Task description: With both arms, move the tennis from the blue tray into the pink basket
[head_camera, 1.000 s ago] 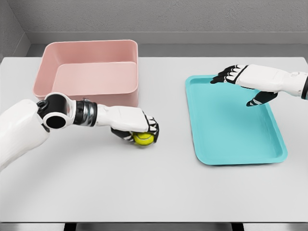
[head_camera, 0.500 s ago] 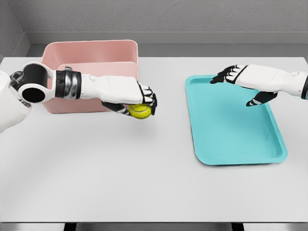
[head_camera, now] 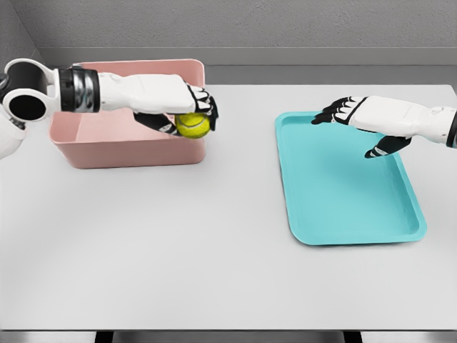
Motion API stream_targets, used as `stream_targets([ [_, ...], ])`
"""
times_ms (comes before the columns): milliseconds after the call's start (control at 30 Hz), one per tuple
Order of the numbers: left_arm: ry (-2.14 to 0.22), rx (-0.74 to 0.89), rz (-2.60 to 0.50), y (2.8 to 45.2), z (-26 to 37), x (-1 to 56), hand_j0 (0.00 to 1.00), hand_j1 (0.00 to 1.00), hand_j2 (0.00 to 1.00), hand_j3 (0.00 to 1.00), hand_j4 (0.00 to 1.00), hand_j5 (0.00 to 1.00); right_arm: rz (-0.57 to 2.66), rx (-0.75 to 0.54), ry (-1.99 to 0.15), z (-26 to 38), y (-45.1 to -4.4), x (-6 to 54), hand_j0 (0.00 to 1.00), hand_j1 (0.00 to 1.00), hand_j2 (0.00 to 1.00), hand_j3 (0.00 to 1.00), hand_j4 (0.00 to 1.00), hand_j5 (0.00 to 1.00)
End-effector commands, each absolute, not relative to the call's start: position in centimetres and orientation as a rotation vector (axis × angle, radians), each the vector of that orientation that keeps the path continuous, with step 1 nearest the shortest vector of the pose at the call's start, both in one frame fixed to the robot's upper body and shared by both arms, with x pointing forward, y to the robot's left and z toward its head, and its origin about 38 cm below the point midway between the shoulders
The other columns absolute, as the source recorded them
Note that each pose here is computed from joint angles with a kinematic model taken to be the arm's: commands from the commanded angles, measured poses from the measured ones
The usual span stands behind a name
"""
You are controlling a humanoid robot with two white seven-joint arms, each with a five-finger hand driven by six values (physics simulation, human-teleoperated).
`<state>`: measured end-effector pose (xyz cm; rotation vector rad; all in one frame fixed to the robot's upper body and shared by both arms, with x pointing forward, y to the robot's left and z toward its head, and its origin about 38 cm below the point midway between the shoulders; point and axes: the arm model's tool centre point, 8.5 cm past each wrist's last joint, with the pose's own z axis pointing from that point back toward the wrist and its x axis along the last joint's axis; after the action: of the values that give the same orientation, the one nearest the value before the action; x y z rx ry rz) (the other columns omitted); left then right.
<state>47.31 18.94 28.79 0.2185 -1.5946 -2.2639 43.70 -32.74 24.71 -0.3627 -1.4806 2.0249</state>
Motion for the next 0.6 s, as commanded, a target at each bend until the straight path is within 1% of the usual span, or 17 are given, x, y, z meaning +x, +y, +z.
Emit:
stream_targets([
  [0, -1.573, 0.228, -2.217, 20.0, 28.4, 48.2, 0.44, 0.44, 0.44, 0.44, 0.44, 0.44, 2.017, -0.361, -1.485, 24.8, -32.8, 43.7, 1.0, 1.0, 1.0, 1.0, 1.0, 1.0],
  [200, -1.49, 0.275, -2.115, 23.0, 27.4, 50.8, 0.44, 0.44, 0.44, 0.44, 0.44, 0.44, 2.017, -0.361, -1.485, 24.8, -32.8, 43.7, 1.0, 1.0, 1.0, 1.0, 1.0, 1.0],
  [533, -1.41, 0.291, -2.004, 25.2, 25.5, 53.3, 0.44, 0.44, 0.44, 0.44, 0.44, 0.44, 2.018, -0.36, -1.484, 24.8, -32.8, 43.7, 1.0, 1.0, 1.0, 1.0, 1.0, 1.0],
  [567, -1.41, 0.291, -2.004, 25.2, 25.5, 53.3, 0.46, 0.46, 0.46, 0.46, 0.46, 0.46, 2.017, -0.362, -1.484, 24.8, -32.8, 43.7, 1.0, 1.0, 1.0, 1.0, 1.0, 1.0],
])
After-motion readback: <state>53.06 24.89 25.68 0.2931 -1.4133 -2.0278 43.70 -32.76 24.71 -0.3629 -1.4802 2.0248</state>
